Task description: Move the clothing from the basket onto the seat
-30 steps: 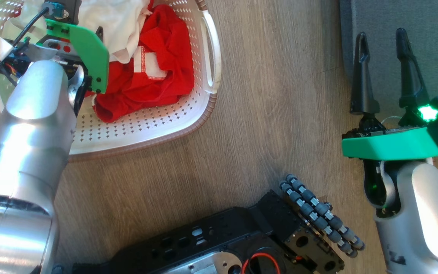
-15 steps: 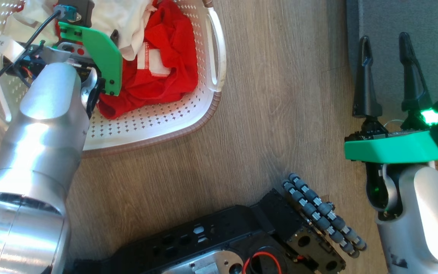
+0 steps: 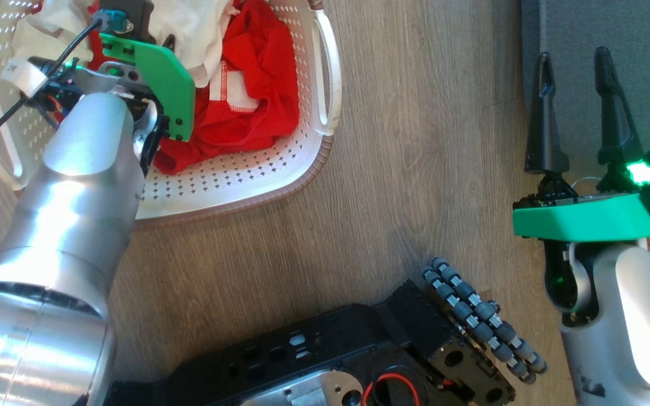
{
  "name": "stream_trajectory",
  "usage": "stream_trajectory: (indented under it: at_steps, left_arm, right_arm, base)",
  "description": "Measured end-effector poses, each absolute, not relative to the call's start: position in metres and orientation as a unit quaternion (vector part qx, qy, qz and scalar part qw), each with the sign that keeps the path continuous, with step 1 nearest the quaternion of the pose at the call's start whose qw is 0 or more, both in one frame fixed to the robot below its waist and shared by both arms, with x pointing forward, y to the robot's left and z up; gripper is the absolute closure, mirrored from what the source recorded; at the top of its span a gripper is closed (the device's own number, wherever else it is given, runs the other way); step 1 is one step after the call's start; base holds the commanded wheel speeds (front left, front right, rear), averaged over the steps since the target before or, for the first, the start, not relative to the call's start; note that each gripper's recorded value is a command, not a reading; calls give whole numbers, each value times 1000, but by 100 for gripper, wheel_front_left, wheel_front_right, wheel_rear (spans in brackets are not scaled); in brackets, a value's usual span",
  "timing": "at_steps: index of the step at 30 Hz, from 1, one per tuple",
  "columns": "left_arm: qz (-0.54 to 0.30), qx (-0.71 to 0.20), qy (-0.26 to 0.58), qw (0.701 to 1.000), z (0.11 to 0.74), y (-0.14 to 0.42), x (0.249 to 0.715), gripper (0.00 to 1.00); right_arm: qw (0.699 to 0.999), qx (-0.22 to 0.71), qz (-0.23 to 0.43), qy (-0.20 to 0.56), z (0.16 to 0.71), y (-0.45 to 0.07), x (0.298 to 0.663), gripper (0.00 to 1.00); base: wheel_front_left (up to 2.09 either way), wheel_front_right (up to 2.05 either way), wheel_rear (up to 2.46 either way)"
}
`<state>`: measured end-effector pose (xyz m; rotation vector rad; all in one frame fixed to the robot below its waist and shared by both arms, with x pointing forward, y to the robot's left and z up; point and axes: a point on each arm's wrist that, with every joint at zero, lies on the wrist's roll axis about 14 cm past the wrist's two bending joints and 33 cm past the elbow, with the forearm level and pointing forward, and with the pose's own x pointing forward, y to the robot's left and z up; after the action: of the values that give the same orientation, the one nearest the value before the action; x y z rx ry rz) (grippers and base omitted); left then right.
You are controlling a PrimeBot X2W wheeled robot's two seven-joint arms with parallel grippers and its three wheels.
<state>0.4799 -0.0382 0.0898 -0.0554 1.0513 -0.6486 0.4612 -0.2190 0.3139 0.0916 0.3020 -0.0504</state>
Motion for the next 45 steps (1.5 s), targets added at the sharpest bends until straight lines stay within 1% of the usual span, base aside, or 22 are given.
stream_trajectory:
  at_steps: [1,10,16,22,29,34,39,45]
  left_arm:
    - [-303,-30,490,817,91,-39,481,100]
    - [-311,-36,461,830,105,-45,492,100]
    - [-304,-47,416,856,136,-40,508,100]
    - [-281,-61,392,874,169,-22,500,100]
    - [-261,-94,324,905,238,-10,505,100]
    - [-252,-109,259,926,296,5,504,100]
    - [-234,-109,204,944,345,30,491,100]
    - [-195,-102,135,966,403,62,474,100]
  right_arm:
    - [987,45,-25,150,314,-219,461,0]
    - [988,44,-20,146,317,-217,463,0]
    - [991,43,-12,130,333,-212,466,0]
    - [994,46,0,97,360,-203,472,0]
    - [998,40,18,54,403,-200,470,0]
    - [998,40,29,42,424,-196,455,0]
    - [998,45,42,17,450,-189,442,0]
    - [998,48,47,2,471,-187,415,0]
  base:
    - [0,0,0]
    - [0,0,0]
    - [0,0,0]
    - [0,0,0]
    - [0,0,0]
    - [0,0,0]
    - [0,0,0]
    - [0,0,0]
